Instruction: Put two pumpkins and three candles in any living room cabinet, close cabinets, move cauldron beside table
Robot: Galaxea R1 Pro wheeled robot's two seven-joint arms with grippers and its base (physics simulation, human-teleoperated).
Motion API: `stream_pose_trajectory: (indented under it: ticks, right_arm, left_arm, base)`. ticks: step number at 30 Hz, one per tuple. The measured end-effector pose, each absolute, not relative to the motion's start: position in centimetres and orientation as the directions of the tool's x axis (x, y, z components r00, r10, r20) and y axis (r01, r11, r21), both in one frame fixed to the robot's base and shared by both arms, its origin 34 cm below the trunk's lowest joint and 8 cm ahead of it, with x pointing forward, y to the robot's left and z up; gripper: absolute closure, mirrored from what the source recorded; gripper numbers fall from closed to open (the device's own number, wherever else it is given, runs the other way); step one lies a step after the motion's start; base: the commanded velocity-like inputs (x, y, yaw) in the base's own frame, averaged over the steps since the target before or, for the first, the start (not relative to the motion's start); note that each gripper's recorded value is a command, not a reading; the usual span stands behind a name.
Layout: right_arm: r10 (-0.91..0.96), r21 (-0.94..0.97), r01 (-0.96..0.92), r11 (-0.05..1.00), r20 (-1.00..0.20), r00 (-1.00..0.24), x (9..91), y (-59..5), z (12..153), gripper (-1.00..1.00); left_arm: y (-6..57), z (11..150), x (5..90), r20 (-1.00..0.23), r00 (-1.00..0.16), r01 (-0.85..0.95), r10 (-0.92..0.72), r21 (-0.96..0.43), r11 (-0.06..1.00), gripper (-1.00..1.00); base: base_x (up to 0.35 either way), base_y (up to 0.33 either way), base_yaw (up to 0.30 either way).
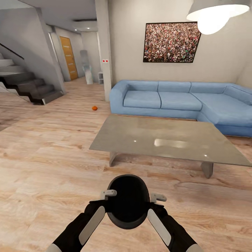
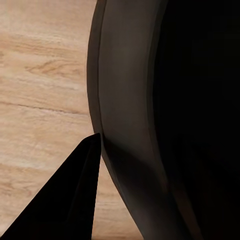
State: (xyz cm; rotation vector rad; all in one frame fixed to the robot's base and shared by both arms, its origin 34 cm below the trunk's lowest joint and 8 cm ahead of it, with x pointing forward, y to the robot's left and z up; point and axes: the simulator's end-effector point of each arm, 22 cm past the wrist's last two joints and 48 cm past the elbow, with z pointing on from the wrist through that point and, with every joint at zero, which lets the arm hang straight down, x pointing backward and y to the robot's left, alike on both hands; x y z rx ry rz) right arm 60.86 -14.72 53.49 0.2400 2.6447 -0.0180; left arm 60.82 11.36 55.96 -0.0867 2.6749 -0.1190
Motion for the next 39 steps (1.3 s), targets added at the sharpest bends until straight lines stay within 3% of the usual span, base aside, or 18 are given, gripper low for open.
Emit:
stream_pose_trajectory:
  ticks: [26,39]
  right_arm:
    - [0.166,0.029,0.173,0.985,-0.467,-0.868,60.87,-14.7,53.53,1.0]
    - [0.165,0.029,0.172,0.985,-0.467,-0.868,60.91,-14.71,53.52,1.0]
  left_arm:
    - [11.38,56.0,60.84,-0.444,-0.892,-0.041,-0.081,-0.099,0.994,1.0]
    - [11.38,55.99,60.86,-0.444,-0.892,-0.041,-0.081,-0.099,0.994,1.0]
  base:
    - [0.199,0.0,-0.035]
    - [0.024,0.0,0.0]
